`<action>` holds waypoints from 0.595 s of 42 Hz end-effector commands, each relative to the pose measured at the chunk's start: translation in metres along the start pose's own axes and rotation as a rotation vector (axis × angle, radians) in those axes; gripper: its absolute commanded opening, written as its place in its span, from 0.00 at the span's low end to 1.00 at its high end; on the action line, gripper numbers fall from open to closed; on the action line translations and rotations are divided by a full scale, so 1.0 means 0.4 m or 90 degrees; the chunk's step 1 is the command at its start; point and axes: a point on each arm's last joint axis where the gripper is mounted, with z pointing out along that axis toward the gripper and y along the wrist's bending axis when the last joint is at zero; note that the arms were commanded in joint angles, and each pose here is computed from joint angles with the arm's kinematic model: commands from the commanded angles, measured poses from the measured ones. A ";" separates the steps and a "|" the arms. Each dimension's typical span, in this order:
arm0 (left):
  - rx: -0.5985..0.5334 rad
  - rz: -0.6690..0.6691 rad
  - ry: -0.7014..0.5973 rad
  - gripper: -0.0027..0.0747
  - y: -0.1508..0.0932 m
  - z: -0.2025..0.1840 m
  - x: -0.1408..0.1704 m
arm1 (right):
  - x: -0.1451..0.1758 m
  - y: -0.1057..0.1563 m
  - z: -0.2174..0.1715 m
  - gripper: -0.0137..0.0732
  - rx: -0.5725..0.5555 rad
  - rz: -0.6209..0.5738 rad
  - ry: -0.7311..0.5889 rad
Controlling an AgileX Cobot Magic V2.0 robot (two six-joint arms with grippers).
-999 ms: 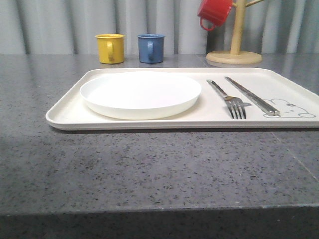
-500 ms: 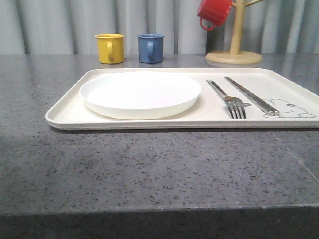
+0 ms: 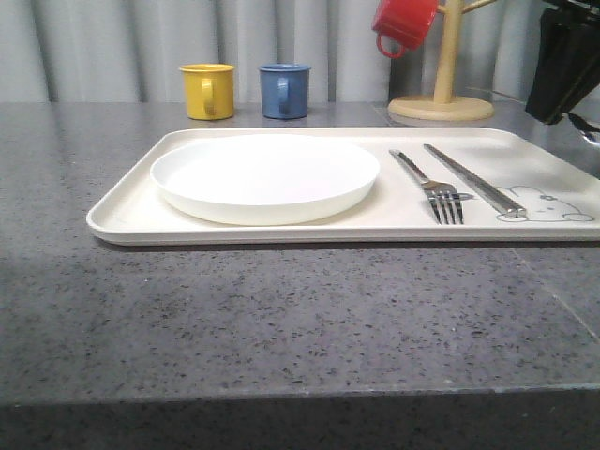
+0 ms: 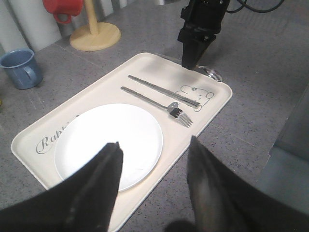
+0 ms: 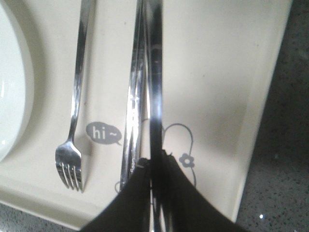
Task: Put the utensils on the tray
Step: 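Grasp the spoon with the right gripper and lay it beside the chopsticks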
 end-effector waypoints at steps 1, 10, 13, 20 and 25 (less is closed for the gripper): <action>0.000 -0.008 -0.065 0.44 -0.001 -0.012 -0.034 | -0.014 0.020 -0.062 0.19 -0.014 0.008 -0.085; 0.000 -0.008 -0.065 0.44 -0.001 -0.012 -0.034 | -0.032 0.005 -0.011 0.19 -0.010 0.021 -0.066; 0.000 -0.008 -0.065 0.44 -0.001 -0.012 -0.034 | -0.040 -0.005 0.017 0.19 -0.003 0.024 -0.054; 0.000 -0.008 -0.065 0.44 -0.001 -0.012 -0.034 | -0.049 -0.022 0.048 0.19 0.020 0.019 -0.043; 0.000 -0.008 -0.065 0.44 -0.001 -0.012 -0.034 | -0.053 -0.025 0.053 0.19 0.025 0.018 -0.050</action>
